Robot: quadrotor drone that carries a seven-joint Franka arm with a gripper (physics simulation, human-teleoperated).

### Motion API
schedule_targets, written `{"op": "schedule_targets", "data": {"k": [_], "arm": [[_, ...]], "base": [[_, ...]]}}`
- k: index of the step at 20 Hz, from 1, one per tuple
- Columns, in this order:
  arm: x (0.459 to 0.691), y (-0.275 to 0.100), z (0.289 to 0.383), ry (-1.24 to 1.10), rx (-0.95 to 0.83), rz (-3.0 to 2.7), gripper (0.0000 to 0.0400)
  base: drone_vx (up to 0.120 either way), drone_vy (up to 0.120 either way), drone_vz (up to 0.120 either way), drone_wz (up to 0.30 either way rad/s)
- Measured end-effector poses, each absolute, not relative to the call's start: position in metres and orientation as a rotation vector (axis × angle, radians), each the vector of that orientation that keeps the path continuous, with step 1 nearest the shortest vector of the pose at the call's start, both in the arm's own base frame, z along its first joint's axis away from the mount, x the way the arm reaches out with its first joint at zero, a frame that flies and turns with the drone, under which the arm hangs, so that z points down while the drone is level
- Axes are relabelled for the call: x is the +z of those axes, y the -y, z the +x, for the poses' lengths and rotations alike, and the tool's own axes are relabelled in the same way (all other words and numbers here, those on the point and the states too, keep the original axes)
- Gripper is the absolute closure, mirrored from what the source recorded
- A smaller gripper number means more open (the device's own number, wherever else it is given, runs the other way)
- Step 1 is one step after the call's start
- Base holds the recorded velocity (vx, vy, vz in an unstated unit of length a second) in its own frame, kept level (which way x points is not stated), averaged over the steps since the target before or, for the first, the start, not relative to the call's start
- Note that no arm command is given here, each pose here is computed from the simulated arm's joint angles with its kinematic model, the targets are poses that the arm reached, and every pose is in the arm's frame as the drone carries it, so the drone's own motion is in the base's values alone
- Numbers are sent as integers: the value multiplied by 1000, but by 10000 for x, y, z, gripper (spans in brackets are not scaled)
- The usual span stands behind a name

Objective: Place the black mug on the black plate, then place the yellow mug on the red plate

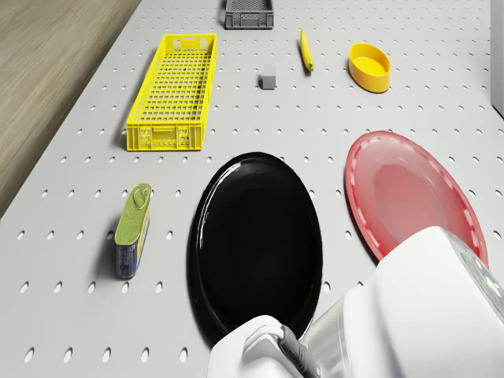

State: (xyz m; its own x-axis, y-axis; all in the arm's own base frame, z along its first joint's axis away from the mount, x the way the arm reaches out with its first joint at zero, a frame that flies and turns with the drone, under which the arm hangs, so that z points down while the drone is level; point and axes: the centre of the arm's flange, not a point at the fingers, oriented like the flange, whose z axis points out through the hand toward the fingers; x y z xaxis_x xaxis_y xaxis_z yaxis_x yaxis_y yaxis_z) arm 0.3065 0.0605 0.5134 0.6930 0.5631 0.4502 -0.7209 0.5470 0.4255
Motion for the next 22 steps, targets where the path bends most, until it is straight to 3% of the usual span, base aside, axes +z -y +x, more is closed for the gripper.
{"op": "schedule_targets", "data": {"k": [4, 11, 13, 22], "arm": [[4973, -319, 3069, 141, 785, 313, 0], [4916, -91, 3068, 43, 786, 89, 0], [4913, -63, 3068, 30, 785, 62, 0], [4908, -10, 3068, 8, 784, 13, 0]], "base": [[0, -10, -120, 0], [0, -120, -120, 0], [-20, 0, -120, 0], [-120, 0, -120, 0]]}}
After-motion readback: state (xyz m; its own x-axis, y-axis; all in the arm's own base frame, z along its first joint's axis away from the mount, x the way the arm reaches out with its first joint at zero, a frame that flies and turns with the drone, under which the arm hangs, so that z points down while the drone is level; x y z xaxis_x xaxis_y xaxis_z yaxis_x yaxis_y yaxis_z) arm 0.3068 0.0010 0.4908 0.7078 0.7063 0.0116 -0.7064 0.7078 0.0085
